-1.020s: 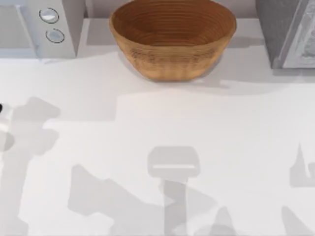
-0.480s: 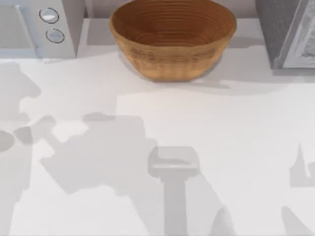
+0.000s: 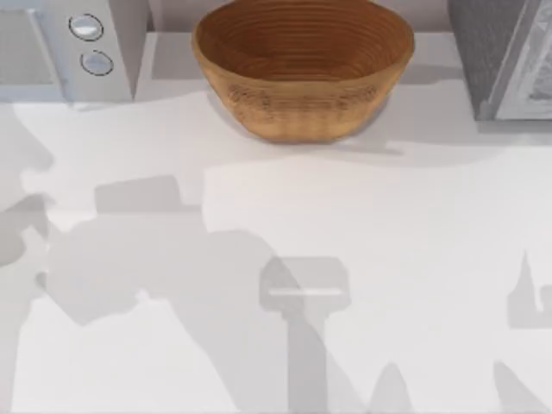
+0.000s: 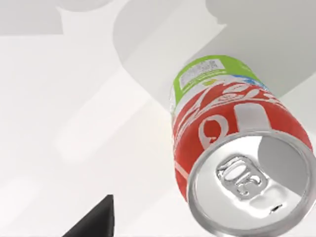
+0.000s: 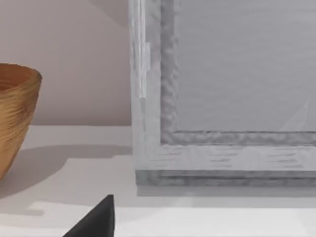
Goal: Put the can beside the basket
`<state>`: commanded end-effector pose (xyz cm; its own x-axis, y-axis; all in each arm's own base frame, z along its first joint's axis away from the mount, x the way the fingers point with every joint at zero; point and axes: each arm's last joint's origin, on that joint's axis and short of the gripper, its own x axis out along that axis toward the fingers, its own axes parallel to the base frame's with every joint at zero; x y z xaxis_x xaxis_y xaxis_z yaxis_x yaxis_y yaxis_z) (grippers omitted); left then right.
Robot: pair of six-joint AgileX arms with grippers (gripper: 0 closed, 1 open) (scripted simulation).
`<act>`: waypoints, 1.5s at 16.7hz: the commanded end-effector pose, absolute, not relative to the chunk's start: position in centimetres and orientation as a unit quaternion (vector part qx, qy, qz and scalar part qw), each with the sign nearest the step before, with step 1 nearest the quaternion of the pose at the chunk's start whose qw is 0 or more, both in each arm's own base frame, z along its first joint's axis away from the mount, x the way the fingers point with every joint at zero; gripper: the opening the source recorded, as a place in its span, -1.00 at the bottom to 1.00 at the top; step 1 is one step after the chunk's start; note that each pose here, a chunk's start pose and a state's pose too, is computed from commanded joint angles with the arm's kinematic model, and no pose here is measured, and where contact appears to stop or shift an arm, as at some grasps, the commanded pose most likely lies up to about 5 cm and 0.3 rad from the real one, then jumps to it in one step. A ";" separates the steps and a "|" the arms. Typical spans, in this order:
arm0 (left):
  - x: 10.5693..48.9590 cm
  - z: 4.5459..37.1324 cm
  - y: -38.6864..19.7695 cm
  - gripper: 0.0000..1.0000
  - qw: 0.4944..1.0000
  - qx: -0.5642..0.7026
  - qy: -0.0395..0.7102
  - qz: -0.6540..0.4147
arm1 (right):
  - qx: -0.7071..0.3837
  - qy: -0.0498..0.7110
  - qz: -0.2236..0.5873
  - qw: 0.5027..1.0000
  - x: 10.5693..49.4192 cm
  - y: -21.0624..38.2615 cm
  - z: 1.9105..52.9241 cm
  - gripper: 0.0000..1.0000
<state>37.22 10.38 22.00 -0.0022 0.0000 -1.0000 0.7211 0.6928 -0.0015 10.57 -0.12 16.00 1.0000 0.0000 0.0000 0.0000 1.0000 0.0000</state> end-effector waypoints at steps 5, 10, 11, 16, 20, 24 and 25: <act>37.3 20.7 10.3 1.00 0.648 0.275 0.653 -0.279 | 0.000 0.000 0.000 1.000 10.6 -0.1 16.0 1.00; 37.3 16.4 10.4 1.00 0.651 0.277 0.651 -0.277 | 0.000 0.000 0.000 1.000 10.6 -0.1 16.0 1.00; 37.2 16.0 10.4 1.00 0.650 0.277 0.651 -0.277 | 0.000 0.000 0.000 1.000 10.6 -0.1 16.0 1.00; 37.2 16.0 10.4 0.70 0.650 0.277 0.651 -0.277 | 0.000 0.000 0.000 1.000 10.6 -0.1 16.0 1.00; 37.2 16.0 10.4 0.10 0.650 0.277 0.651 -0.277 | 0.000 0.000 0.000 1.000 10.6 -0.1 16.0 1.00; 37.2 16.0 10.4 -0.51 0.650 0.277 0.651 -0.277 | 0.000 0.000 0.000 1.000 10.6 -0.1 16.0 1.00; 37.2 16.0 10.4 -0.66 0.650 0.277 0.651 -0.277 | 0.000 0.000 0.000 1.000 10.6 -0.1 16.0 1.00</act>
